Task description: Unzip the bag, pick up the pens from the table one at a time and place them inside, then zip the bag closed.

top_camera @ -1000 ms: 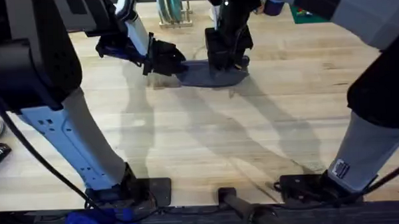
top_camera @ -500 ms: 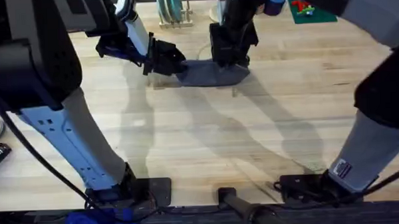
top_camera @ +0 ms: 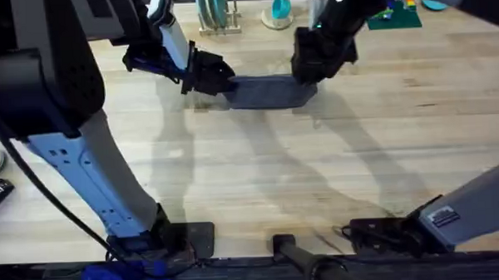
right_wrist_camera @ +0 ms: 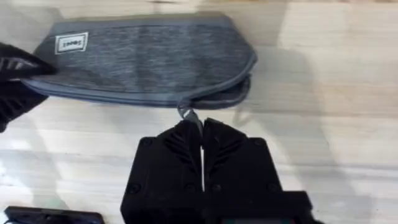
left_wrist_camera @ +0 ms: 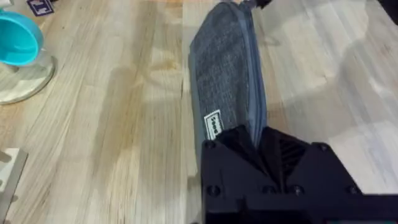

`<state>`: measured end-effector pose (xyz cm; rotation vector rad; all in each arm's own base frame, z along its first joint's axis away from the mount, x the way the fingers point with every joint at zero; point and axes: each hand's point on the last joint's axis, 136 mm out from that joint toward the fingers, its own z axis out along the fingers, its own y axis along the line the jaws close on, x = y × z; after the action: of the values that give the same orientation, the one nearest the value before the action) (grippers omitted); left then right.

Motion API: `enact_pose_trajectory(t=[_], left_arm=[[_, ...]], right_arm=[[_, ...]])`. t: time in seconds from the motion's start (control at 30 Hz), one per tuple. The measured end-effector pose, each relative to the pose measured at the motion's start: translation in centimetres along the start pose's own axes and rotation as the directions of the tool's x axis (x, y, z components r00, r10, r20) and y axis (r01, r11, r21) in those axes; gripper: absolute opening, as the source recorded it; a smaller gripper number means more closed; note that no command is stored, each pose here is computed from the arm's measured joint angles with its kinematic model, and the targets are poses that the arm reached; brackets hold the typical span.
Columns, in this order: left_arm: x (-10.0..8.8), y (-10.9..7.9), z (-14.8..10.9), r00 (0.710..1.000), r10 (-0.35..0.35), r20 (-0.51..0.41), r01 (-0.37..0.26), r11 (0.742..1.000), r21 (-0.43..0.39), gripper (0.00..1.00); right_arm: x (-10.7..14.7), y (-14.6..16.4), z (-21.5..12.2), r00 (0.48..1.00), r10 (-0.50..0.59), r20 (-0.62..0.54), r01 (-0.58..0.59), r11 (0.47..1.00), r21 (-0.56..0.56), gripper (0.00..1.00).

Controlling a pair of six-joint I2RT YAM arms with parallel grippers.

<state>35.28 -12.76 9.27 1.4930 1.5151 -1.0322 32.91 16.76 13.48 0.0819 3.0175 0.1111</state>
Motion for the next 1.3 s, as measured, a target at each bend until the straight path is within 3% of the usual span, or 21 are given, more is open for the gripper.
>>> enact_pose_trajectory(t=[0.63,1.3], left_arm=[[-0.1,-0.1,0.2,1.000,0.002,0.003,-0.003,1.000,0.005,0.042],[-0.1,0.0,0.2,1.000,0.004,0.002,-0.004,1.000,0.005,0.042]], right_arm=[[0.4,-2.9,0.4,0.999,0.040,-0.019,-0.040,0.999,-0.024,0.033],[1.4,-8.5,3.7,0.988,0.138,-0.066,-0.135,0.990,0.039,0.032]])
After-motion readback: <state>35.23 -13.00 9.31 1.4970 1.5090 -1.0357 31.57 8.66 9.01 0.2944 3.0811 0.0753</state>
